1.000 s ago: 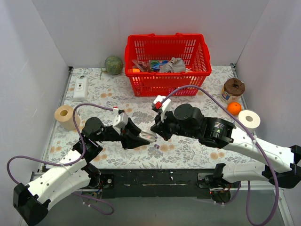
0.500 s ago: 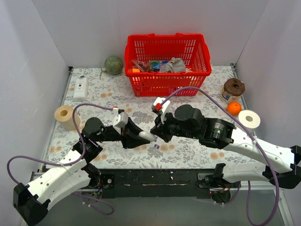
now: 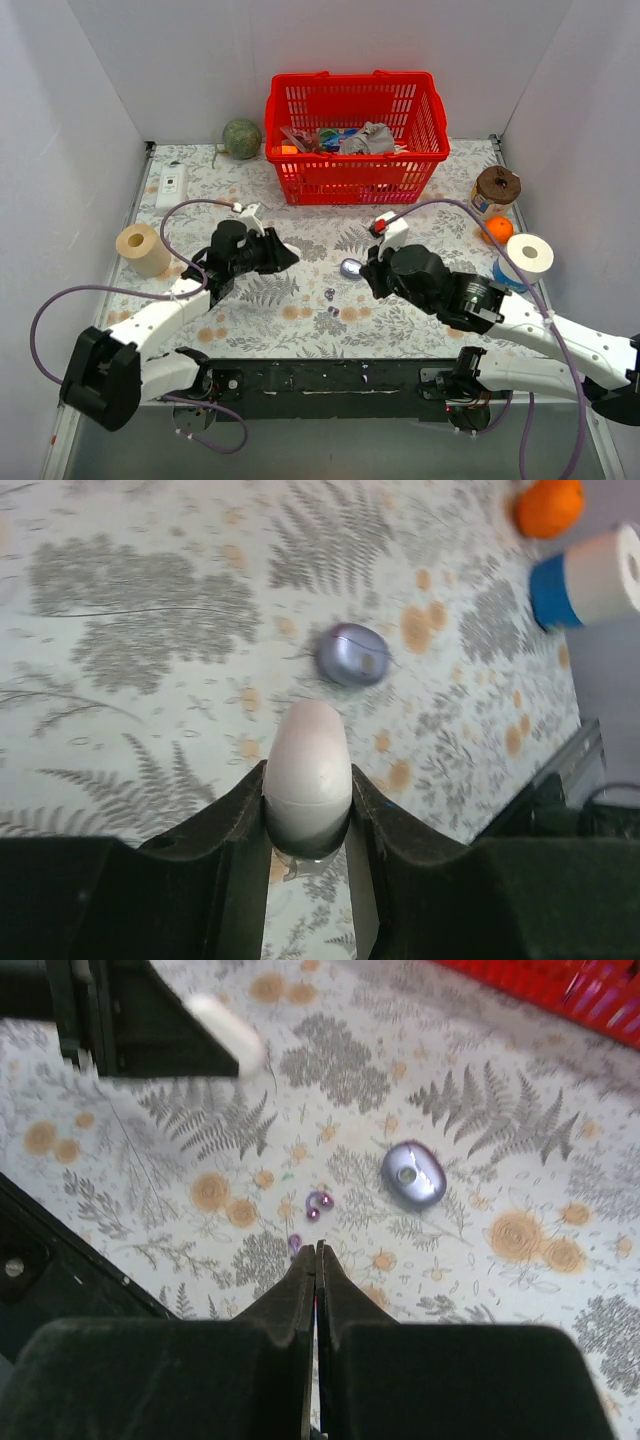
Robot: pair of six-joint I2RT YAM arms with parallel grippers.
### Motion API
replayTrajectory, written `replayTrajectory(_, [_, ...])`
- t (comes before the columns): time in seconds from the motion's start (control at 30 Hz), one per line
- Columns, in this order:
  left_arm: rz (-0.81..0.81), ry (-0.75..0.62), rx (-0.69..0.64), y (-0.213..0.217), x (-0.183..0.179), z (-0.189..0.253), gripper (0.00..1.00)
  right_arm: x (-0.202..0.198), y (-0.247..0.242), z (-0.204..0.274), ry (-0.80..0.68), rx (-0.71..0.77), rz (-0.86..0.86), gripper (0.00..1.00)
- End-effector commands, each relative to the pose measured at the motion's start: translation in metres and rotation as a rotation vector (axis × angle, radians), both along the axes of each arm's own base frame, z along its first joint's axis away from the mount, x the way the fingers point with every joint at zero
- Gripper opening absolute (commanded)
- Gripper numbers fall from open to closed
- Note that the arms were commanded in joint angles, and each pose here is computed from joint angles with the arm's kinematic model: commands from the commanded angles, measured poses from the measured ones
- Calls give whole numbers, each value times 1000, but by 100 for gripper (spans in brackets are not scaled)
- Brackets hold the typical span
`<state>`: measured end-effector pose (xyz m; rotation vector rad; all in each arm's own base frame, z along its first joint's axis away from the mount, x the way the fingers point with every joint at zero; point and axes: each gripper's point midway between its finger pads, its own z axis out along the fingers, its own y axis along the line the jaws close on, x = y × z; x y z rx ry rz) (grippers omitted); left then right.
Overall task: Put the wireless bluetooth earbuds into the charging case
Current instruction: Close the charging case, then place the charging case at the center of the board.
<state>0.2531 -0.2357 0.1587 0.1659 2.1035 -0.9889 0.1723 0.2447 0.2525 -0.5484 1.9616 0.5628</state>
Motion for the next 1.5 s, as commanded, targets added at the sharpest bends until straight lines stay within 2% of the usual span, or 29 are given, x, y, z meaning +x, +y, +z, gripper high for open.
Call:
replayTrajectory(0.0, [168,141,-58,35,45,-22,0,-5,14,-27,64,52,14,1])
replayTrajectory(0.2, [179,161,40,59,86,-50,0,-13,12,-40,84,75,36,1])
replayTrajectory(0.33, [164,240,86,61,109,-76,0,-13,11,-44,84,81,36,1])
replayTrajectory(0.37, [156,313,107,62,103,-97,0,-13,11,-44,84,79,36,1])
replayTrajectory(0.5, [154,376,133,63,104,-123,1,-12,9,-43,72,74,36,1])
replayTrajectory(0.63, [186,418,167,68,106,-139,16,-11,9,-40,67,71,32,1])
replayTrajectory(0.67, [197,430,173,70,105,-142,26,-11,9,-38,67,72,32,1])
replayTrajectory(0.77, [230,451,206,77,104,-148,39,-10,8,-37,60,62,26,2])
replayTrajectory(1.23, [442,452,327,135,94,-130,61,-8,-1,-49,60,32,-2,10])
replayTrajectory(1.43, [621,349,403,170,92,-89,63,-3,-10,-51,40,13,-39,14])
replayTrajectory(1.47, [659,336,382,173,90,-82,98,-2,-11,-52,33,9,-47,15])
